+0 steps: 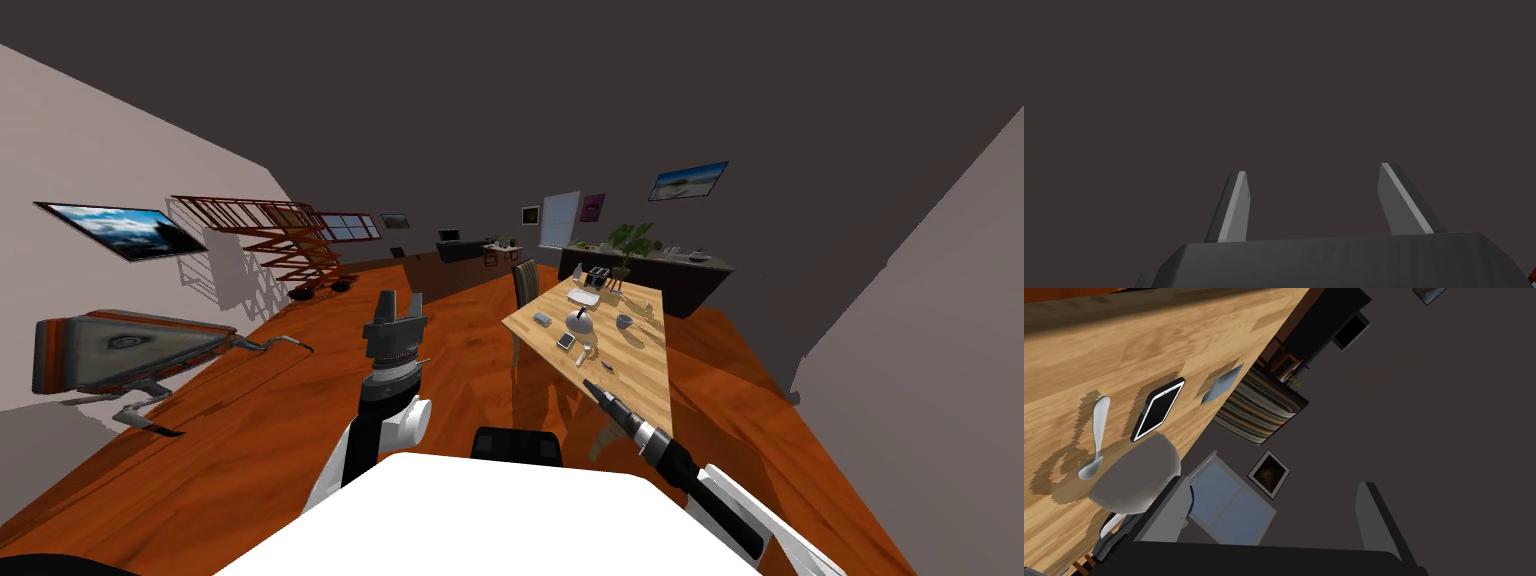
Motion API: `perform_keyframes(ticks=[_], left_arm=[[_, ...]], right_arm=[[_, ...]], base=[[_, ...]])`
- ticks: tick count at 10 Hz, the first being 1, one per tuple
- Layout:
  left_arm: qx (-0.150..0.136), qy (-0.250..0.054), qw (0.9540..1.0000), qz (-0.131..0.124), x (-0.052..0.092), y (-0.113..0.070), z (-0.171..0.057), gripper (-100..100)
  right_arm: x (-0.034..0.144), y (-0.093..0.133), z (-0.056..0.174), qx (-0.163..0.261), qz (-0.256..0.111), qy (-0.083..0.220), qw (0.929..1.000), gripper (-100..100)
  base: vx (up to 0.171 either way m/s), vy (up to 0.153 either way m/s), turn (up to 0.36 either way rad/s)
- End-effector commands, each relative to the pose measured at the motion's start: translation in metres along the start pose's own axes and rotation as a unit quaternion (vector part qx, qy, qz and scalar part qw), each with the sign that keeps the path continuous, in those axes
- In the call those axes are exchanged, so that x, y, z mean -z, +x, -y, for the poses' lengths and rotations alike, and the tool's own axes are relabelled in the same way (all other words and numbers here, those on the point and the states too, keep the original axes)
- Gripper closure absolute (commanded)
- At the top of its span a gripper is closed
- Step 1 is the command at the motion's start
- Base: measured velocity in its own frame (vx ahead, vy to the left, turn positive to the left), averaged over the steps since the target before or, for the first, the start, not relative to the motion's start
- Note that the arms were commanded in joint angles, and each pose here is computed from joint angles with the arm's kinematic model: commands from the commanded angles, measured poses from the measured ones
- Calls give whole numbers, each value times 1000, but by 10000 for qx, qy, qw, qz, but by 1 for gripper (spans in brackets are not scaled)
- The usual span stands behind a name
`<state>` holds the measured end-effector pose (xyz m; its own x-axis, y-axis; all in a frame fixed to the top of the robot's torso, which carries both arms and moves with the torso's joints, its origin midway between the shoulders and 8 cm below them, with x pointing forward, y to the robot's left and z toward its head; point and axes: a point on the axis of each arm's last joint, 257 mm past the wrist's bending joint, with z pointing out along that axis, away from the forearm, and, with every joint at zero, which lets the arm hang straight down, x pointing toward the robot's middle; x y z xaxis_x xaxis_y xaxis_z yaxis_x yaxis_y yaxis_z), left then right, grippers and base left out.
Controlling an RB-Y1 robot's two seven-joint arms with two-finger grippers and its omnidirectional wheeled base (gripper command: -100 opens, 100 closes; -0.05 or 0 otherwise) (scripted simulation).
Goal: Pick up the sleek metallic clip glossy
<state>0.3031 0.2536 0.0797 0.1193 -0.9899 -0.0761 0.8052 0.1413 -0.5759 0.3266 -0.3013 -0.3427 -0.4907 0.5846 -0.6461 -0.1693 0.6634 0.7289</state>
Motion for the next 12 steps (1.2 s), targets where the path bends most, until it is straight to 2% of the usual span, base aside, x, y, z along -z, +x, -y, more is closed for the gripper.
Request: perform_keyframes(ticks=[1,2,3,4,5,6,7,8,10,11,12], left_arm=[[0,0,10000,0,0,0,0,0],[0,0,10000,0,0,0,0,0],[1,0,10000,0,0,0,0,0],[0,0,10000,0,0,0,0,0],[0,0,10000,0,0,0,0,0],[0,0,10000,0,0,0,0,0],[0,0,10000,0,0,0,0,0],[0,0,10000,0,0,0,0,0],[0,0,10000,0,0,0,0,0],[-1,0,10000,0,0,0,0,0],[0,0,10000,0,0,0,0,0]], right_arm=[[7,5,12,19,-57,117,9999,-100],[17,12,28,230,-304,265,9989,-100],[24,14,41,210,-333,419,9983,-100],[38,20,61,411,-589,626,9955,-100],[43,22,69,399,-606,719,9948,-100],[54,25,82,604,-845,840,9910,-100],[64,27,96,584,-877,1016,9892,-100],[85,31,119,762,-1135,1270,9824,-100],[87,31,122,762,-1144,1307,9818,-100],[105,33,138,944,-1388,1483,9746,-100],[111,34,144,934,-1402,1570,9731,-100]], base=[[14,11,-28],[16,27,223],[19,25,166],[38,39,257],[34,31,124],[33,35,243],[33,19,135],[47,25,229],[25,11,63],[24,16,237],[32,10,138]])
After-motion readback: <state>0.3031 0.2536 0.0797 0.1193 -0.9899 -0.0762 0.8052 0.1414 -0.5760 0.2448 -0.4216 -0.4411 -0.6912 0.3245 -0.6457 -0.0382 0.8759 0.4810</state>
